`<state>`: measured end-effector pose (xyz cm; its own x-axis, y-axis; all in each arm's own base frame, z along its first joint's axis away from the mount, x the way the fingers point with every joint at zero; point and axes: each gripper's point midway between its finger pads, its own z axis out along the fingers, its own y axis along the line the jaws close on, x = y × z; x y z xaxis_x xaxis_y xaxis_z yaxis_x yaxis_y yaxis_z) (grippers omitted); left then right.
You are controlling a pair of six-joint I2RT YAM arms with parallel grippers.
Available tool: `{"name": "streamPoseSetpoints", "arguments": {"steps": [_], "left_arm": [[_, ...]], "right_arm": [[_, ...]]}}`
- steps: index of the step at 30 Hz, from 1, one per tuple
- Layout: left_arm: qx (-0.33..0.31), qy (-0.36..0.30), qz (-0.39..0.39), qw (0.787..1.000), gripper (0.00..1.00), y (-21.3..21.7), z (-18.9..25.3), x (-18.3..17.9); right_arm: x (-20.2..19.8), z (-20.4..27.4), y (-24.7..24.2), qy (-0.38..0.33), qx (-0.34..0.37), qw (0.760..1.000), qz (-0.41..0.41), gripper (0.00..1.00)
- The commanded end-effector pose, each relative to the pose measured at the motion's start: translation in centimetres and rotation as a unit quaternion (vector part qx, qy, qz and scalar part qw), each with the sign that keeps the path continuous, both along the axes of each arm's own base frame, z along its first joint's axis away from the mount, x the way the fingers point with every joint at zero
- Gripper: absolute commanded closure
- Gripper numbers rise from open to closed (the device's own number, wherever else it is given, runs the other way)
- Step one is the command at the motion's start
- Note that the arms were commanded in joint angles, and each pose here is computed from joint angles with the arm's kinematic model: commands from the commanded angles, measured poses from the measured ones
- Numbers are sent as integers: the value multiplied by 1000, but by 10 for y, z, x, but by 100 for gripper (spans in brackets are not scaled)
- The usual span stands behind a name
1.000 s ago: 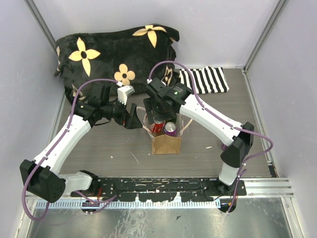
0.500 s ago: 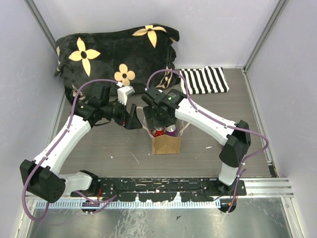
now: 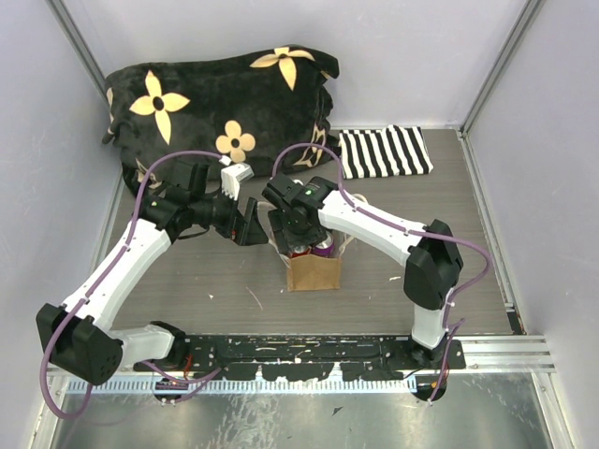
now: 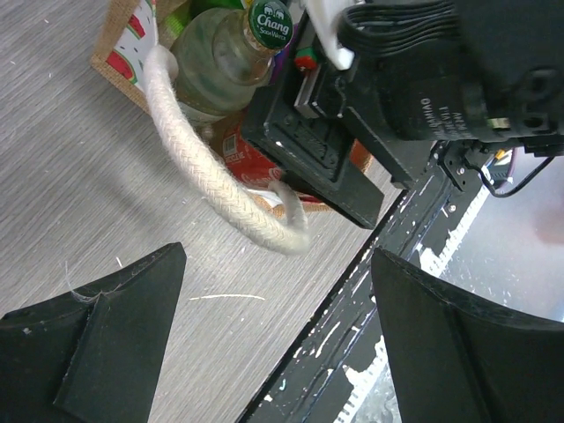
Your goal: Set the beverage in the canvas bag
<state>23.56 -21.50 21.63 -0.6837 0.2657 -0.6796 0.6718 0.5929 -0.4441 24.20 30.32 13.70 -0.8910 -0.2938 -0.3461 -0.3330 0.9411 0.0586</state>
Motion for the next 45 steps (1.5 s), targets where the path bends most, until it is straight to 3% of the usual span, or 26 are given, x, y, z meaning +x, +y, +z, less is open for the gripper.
{"name": "streamPoseSetpoints", "arguments": {"steps": [1,14,19,21,35,45], "left_arm": [[-3,-15,-4,1000,6,1,4,-2],[1,-18,-6,1000,6,2,3,-3],[0,-18,-7,1000,6,2,2,-2],[0,-17,-7,1000,6,1,2,-2],[2,-14,-10,1000,6,1,0,-2],[3,-14,-12,1000,6,1,-2,-2]], "right_arm": [[11,0,14,-24,23,999,5,99],[9,-30,7,-10,-9,1000,11,97],[10,-25,14,-3,-6,999,37,58],[10,-24,17,0,-5,999,44,47],[16,-8,27,-6,5,998,58,31],[16,-2,25,-12,8,998,55,26]]}}
